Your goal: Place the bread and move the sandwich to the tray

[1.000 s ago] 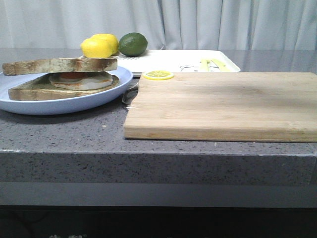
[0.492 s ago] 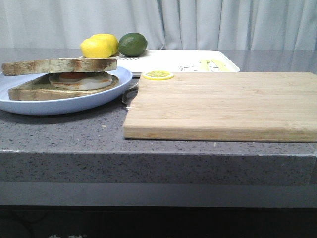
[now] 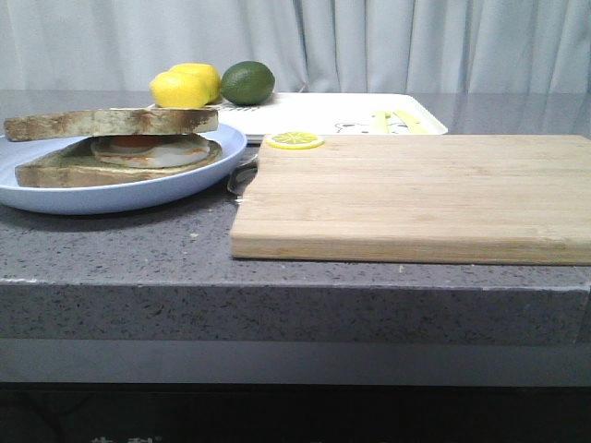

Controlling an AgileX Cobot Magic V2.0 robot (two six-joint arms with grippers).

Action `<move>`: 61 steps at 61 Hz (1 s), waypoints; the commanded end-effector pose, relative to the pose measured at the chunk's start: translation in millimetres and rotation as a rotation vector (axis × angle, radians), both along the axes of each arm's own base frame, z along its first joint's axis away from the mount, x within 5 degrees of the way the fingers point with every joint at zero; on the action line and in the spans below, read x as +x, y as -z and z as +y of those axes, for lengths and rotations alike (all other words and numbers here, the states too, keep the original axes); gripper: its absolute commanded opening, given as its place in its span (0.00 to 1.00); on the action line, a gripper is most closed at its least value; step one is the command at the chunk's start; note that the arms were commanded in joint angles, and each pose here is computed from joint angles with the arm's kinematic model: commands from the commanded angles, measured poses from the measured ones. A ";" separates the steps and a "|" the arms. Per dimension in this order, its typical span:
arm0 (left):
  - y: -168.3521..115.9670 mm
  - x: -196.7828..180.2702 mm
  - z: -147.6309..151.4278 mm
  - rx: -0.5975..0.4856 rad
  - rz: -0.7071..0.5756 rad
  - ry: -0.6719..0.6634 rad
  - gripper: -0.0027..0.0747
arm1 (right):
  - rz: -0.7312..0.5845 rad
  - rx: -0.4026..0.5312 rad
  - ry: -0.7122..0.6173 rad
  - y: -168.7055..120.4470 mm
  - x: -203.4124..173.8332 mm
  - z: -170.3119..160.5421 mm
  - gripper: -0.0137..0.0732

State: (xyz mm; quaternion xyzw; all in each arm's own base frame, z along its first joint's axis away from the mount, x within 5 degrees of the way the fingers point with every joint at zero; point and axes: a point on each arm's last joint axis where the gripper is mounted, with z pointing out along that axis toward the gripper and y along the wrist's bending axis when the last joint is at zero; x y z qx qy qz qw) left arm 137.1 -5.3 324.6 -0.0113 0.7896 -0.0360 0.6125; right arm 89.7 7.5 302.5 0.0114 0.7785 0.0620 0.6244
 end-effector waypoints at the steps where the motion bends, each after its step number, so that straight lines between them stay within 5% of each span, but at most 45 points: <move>1: -19.2 3.6 -1.2 -0.037 -0.100 0.001 0.73 | -0.132 0.017 0.023 -6.9 -4.6 -1.9 0.09; 24: -32.1 89.8 -6.9 -0.026 0.300 0.024 0.73 | -0.159 0.020 0.028 -5.6 -6.5 -2.4 0.09; 38: -10.9 147.0 -12.6 -0.065 0.542 0.041 0.73 | -0.159 0.021 0.028 -5.7 -6.5 -2.4 0.09; 61: 30.8 187.8 -24.8 -0.069 0.669 0.064 0.73 | -0.158 0.021 0.027 -5.5 -6.5 -2.3 0.09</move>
